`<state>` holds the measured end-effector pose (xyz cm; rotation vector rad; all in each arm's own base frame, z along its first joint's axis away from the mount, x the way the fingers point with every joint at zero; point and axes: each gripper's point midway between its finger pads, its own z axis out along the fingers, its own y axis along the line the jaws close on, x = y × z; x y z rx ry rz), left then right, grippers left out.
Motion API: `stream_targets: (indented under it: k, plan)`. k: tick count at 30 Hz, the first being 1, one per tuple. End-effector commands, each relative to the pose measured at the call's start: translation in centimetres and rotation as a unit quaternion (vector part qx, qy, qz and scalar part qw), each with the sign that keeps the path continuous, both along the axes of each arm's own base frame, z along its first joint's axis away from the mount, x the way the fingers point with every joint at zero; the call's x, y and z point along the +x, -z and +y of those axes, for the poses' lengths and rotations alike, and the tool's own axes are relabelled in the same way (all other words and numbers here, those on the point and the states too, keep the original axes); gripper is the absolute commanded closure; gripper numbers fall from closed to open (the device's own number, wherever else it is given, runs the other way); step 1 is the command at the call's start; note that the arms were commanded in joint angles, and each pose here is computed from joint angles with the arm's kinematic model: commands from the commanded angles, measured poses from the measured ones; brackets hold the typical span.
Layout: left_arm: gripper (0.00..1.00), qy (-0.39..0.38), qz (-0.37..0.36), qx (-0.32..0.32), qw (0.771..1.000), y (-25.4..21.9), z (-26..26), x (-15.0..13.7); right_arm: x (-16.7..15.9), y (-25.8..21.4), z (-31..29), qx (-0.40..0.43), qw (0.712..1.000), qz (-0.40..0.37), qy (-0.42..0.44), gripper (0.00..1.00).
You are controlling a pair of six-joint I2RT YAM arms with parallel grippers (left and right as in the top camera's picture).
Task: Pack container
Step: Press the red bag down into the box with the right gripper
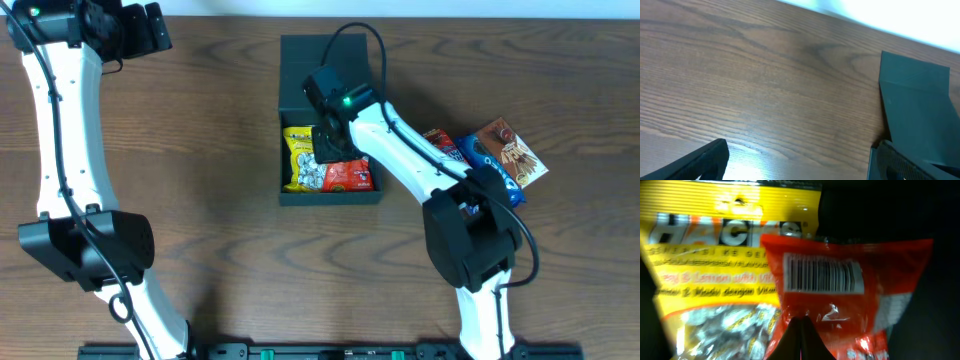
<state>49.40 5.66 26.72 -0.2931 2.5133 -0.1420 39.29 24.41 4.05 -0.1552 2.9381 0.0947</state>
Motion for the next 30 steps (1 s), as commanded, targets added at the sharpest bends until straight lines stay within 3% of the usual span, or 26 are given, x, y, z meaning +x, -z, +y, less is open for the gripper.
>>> stream_targets:
  k: [1, 9, 14, 17, 30]
  plan:
    - [0.05, 0.005, 0.006, 0.003, 1.000, 0.6, 0.4, 0.2, -0.4, 1.6, -1.6, -0.015, 1.000, 0.009, 0.004, 0.98]
    - [0.05, 0.005, 0.006, 0.003, 1.000, 0.6, 0.4, 0.2, 1.6, 1.6, -2.2, 0.005, 1.000, -0.016, 0.022, 0.98]
    - [0.05, 0.005, 0.006, 0.003, 1.000, 0.6, 0.4, 0.3, 4.0, -2.9, -1.0, 0.026, 0.998, -0.053, 0.015, 0.98]
    - [0.05, 0.005, 0.005, 0.003, 1.000, 0.6, 0.4, 0.3, 5.0, -5.9, 1.2, 0.068, 0.994, -0.073, -0.037, 0.98]
    - [0.05, 0.005, 0.001, 0.004, 1.000, 0.5, 0.4, 0.5, 0.3, -2.3, 4.4, 0.111, 0.987, 0.001, -0.116, 0.99]
